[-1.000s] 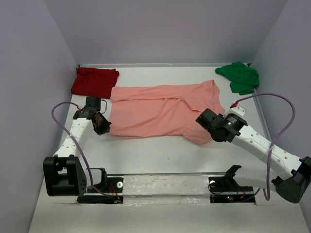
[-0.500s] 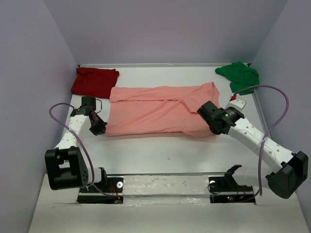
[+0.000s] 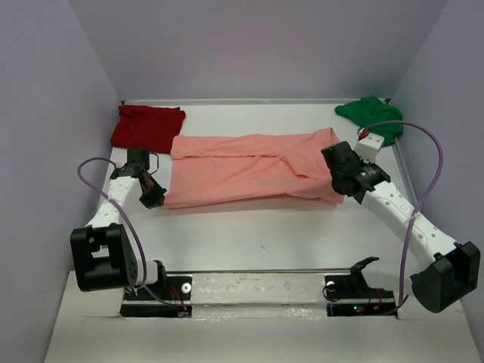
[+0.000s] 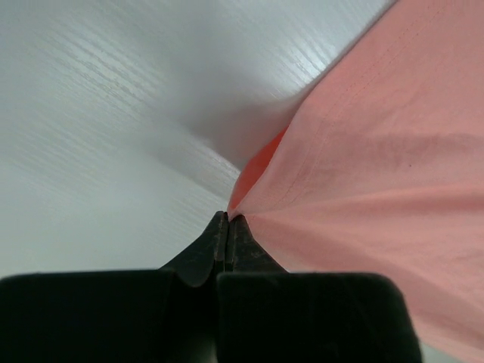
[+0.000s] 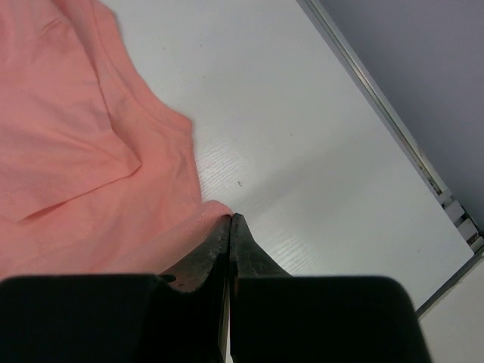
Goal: Fold and stack the t-shirts
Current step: Fold the other side of the tshirt into a rectangle
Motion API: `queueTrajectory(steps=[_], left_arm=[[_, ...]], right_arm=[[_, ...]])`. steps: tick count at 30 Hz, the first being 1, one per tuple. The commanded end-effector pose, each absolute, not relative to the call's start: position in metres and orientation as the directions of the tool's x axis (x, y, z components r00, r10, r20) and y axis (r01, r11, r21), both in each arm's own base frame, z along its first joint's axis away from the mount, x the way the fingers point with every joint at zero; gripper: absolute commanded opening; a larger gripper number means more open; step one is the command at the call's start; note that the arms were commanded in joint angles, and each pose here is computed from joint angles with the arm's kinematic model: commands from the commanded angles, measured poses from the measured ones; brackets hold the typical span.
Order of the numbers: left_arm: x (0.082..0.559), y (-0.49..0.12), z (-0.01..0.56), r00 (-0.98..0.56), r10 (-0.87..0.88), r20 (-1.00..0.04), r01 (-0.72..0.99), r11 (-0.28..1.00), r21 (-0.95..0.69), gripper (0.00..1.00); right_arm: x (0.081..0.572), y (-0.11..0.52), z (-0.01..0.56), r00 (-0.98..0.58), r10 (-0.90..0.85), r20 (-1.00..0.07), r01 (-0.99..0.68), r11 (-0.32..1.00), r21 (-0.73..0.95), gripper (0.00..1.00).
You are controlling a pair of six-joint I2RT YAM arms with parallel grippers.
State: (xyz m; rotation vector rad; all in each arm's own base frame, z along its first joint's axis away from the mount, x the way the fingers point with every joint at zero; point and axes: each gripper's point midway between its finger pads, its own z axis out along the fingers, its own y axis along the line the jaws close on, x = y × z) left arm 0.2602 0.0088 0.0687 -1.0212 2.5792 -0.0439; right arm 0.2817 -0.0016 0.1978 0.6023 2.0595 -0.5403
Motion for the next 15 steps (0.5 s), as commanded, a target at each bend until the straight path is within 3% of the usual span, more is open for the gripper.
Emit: queueTrajectory(steps=[1, 15], left_arm=[[0.282, 0.027, 0.090, -0.643, -0.639, -0.422, -0.650, 0.747, -0.140, 0.00], [0.333, 0.047, 0.128, -0.575, -0.607, -0.548, -0.652, 0.745, -0.141, 0.00]], right_arm=[[0.301, -0.006, 0.206, -0.462, 0.160, -0.872, 0.589, 0.791, -0.167, 0.00], [0.328, -0.011, 0.209, -0.487, 0.125, -0.865, 0.557, 0.807, -0.196, 0.00]])
